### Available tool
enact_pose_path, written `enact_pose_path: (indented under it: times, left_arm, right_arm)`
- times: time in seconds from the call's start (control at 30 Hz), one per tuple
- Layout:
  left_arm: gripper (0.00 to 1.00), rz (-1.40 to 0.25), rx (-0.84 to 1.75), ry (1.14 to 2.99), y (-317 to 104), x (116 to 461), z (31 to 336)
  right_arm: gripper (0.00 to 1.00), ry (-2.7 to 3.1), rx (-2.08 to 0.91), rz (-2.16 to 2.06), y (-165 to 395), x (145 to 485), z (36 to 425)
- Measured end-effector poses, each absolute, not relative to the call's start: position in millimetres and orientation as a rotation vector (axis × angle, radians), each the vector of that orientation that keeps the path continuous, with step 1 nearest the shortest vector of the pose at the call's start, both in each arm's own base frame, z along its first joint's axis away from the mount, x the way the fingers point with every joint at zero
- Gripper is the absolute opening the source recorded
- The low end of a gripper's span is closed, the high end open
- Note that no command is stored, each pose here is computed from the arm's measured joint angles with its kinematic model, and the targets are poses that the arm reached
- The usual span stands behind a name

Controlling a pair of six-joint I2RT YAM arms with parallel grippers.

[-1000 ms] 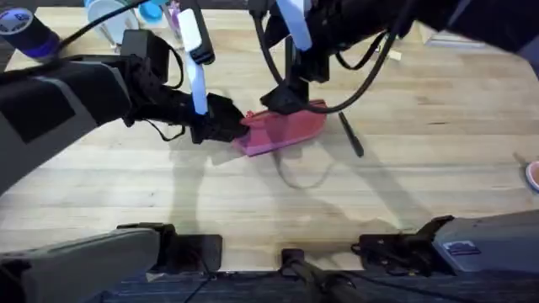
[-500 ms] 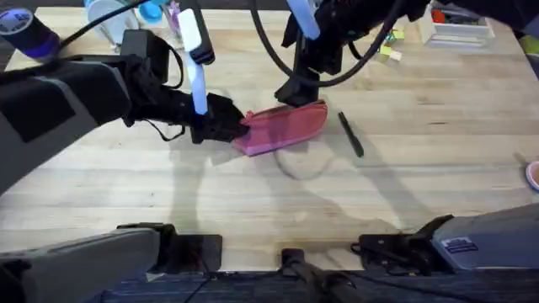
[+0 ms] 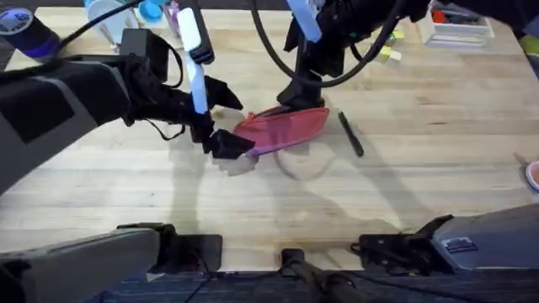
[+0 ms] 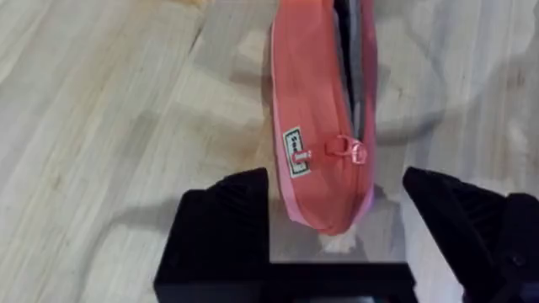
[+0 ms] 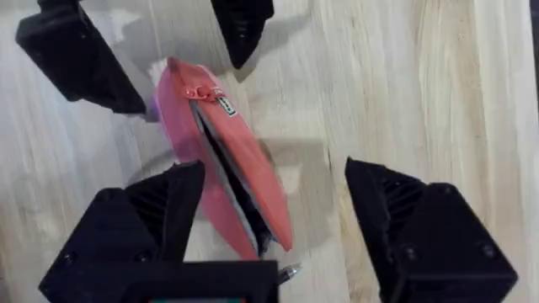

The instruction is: Unzip the bag, pick up the pens from the table one at a time and place them inside, then zip the bag closed.

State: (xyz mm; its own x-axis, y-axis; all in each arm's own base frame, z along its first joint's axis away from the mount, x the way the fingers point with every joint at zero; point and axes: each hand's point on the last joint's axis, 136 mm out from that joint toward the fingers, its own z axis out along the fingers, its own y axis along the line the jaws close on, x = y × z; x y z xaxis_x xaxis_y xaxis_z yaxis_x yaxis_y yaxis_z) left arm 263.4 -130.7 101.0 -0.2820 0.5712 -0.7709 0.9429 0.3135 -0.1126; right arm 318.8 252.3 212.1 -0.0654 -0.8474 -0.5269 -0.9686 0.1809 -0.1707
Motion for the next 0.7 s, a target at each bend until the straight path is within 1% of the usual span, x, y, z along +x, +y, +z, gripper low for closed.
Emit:
enact_pose_path:
  times: [0.2, 0.23, 0.27, 0.4, 0.47, 0.5, 0.53, 0.57, 0.6, 0.7]
  left_arm:
    - [0.994, -0.759, 1.338, 1.953, -131, 265, 102]
    - [0.994, -0.765, 1.337, 1.958, -131, 264, 102]
    - [0.994, -0.770, 1.336, 1.964, -131, 264, 103]
    - [0.994, -0.770, 1.336, 1.964, -131, 268, 116]
    - [0.993, -0.747, 1.339, 1.942, -131, 274, 130]
    - [0.993, -0.732, 1.342, 1.927, -131, 276, 139]
    - [0.993, -0.716, 1.344, 1.911, -131, 278, 147]
    - [0.993, -0.698, 1.347, 1.894, -131, 280, 157]
    - [0.993, -0.683, 1.349, 1.878, -131, 281, 165]
    - [0.993, -0.636, 1.355, 1.832, -131, 283, 186]
  right_arm:
    - [0.996, 1.951, -1.703, 0.310, 252, 318, 211]
    - [0.973, 1.952, -1.704, 0.313, 252, 317, 211]
    - [0.917, 1.951, -1.705, 0.317, 252, 317, 211]
    - [0.566, 1.964, -1.708, 0.332, 251, 313, 210]
    - [0.364, 1.964, -1.712, 0.336, 251, 312, 210]
    - [0.231, 1.968, -1.711, 0.339, 251, 312, 210]
    - [0.119, 1.971, -1.710, 0.340, 251, 312, 210]
    - [0.052, 1.973, -1.710, 0.341, 251, 312, 209]
    - [0.036, 1.972, -1.710, 0.341, 251, 311, 209]
    - [0.031, 1.971, -1.727, 0.340, 250, 309, 208]
